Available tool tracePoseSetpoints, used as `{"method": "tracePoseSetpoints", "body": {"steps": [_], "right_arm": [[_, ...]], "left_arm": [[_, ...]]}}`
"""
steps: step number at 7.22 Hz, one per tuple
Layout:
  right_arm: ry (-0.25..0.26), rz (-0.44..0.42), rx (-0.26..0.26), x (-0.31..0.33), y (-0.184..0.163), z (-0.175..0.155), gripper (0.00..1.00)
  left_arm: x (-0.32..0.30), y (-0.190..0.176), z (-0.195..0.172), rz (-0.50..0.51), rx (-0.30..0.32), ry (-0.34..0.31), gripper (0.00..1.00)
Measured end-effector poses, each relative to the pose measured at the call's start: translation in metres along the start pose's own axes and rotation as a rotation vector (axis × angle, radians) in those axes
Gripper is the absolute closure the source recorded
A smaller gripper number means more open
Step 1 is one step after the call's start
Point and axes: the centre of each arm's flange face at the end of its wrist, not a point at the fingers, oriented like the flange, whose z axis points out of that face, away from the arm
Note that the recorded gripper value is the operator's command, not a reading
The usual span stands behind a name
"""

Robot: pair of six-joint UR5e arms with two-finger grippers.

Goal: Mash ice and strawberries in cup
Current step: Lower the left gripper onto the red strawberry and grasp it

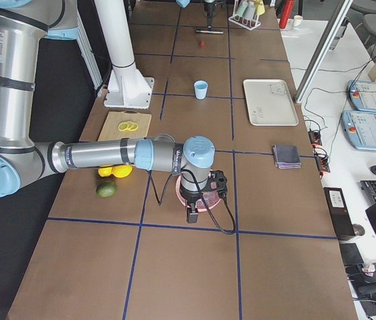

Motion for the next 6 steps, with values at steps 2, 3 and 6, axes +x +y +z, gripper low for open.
{"method": "tracePoseSetpoints", "body": {"steps": [2, 3, 6], "right_arm": [[0.0, 0.001, 0.0, 0.0, 0.0, 0.0, 0.0], [0.0, 0.002, 0.0, 0.0, 0.0, 0.0, 0.0], [0.0, 0.003, -0.003, 0.001, 0.002, 0.001, 0.0]], "left_arm": [[-0.009, 0.014, 0.049, 0.004, -0.002, 0.019, 0.0], [-0.012, 0.02, 0.069, 0.01, -0.006, 0.022, 0.0], [-0.01, 0.036, 0.098, 0.027, -0.039, 0.018, 0.0]]}}
